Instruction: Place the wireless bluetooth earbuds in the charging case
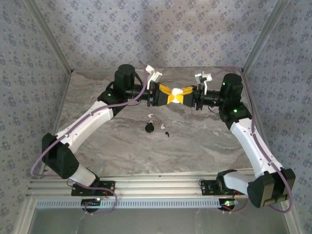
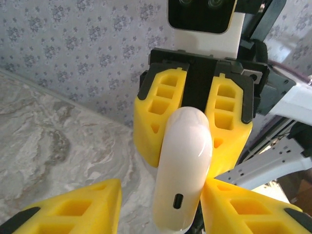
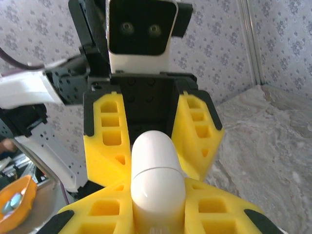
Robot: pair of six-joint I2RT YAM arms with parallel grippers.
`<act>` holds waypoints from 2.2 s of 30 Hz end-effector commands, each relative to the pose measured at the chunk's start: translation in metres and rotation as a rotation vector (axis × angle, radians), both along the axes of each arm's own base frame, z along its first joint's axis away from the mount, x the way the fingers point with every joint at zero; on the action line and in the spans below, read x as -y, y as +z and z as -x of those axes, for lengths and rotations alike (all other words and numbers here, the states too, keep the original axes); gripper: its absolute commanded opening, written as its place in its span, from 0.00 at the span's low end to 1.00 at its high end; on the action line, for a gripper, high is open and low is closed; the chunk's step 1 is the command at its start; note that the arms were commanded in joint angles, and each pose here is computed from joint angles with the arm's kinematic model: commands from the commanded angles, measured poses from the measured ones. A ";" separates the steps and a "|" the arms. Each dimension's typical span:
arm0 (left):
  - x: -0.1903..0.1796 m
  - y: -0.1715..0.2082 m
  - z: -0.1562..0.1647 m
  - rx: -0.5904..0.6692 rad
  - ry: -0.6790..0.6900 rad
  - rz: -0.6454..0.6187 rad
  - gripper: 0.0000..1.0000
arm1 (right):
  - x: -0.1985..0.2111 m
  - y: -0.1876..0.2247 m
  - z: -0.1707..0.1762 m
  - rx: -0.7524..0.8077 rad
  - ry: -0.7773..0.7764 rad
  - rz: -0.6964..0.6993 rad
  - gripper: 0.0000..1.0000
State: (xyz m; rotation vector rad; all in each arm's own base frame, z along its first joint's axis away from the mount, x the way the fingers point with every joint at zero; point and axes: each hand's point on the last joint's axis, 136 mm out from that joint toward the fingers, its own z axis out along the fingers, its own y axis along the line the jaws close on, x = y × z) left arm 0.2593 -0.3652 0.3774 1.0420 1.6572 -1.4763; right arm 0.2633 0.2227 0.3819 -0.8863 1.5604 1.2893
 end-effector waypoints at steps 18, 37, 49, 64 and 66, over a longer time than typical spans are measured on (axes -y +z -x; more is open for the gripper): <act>-0.038 -0.047 0.058 0.430 -0.284 -0.308 0.46 | -0.006 -0.064 0.038 0.369 0.074 0.357 0.12; -0.037 -0.071 0.056 0.459 -0.300 -0.426 0.51 | -0.034 -0.077 0.041 0.441 0.141 0.448 0.11; -0.032 -0.072 0.057 0.446 -0.310 -0.427 0.36 | -0.044 -0.072 0.041 0.465 0.158 0.425 0.11; -0.031 -0.071 0.057 0.439 -0.309 -0.420 0.15 | -0.046 -0.073 0.044 0.475 0.173 0.411 0.12; -0.030 -0.068 0.057 0.437 -0.305 -0.412 0.13 | -0.045 -0.075 0.045 0.466 0.176 0.411 0.15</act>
